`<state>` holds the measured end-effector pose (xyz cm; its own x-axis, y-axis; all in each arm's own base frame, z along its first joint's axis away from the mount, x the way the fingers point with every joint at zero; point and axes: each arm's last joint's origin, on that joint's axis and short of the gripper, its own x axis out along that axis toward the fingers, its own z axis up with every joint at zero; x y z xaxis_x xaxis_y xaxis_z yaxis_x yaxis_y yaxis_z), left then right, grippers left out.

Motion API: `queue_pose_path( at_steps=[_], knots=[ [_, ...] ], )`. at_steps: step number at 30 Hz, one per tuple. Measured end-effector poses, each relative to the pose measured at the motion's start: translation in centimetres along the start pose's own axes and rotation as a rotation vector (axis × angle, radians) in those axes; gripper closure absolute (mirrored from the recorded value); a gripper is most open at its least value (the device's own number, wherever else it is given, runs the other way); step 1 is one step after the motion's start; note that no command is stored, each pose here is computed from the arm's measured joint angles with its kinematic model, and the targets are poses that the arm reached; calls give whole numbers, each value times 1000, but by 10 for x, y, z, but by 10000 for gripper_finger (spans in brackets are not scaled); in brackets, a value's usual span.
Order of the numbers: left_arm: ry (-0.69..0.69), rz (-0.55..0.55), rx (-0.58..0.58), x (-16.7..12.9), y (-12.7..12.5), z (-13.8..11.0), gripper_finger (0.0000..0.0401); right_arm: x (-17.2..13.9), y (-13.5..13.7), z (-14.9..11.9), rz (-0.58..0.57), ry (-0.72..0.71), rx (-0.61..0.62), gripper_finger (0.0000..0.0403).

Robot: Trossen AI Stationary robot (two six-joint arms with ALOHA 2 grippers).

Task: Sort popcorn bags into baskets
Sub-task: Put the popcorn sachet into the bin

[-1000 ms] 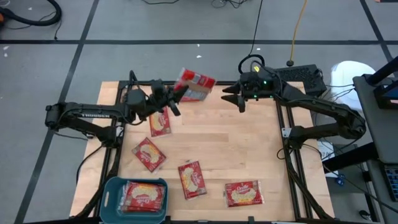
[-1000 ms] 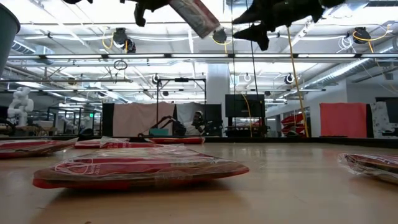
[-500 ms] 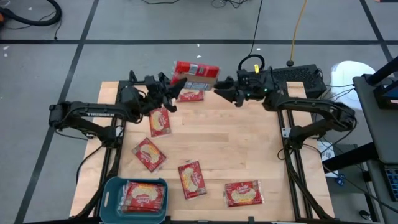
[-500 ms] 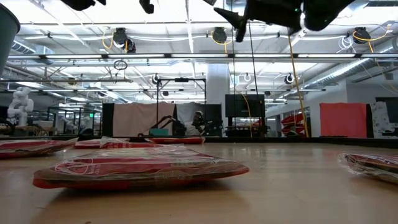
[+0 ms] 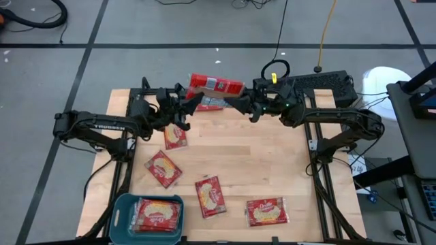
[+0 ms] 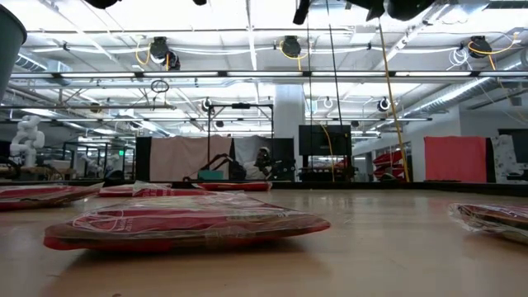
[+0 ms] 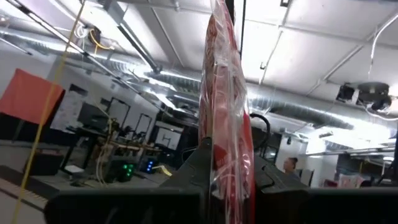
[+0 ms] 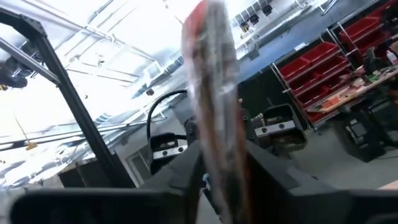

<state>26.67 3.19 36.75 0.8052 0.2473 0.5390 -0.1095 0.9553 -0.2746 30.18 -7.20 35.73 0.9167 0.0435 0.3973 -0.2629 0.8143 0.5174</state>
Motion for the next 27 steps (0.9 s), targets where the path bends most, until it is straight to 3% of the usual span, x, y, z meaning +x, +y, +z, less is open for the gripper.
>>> queue_pose_path(
  at_steps=[5, 8, 14, 20, 24, 27],
  knots=[
    [32, -18, -93, -1, -5, -2, 367, 2, 8, -6, 7, 4, 14, 392],
    [81, 0, -126, -5, -11, 0, 347, 4, 13, -12, 1, 6, 33, 388],
    [186, 97, -53, -28, -23, 25, 260, -1, 28, -13, -55, 46, 21, 389],
    [286, 128, -185, -65, -25, 64, 192, -8, 46, -8, -116, 79, -6, 400],
    [343, 144, -297, -87, -24, 83, 192, -1, 67, -8, -149, 220, -20, 399],
    [390, 115, -308, -93, -29, 95, 214, 10, 83, -7, -162, 332, -46, 399]
  ],
)
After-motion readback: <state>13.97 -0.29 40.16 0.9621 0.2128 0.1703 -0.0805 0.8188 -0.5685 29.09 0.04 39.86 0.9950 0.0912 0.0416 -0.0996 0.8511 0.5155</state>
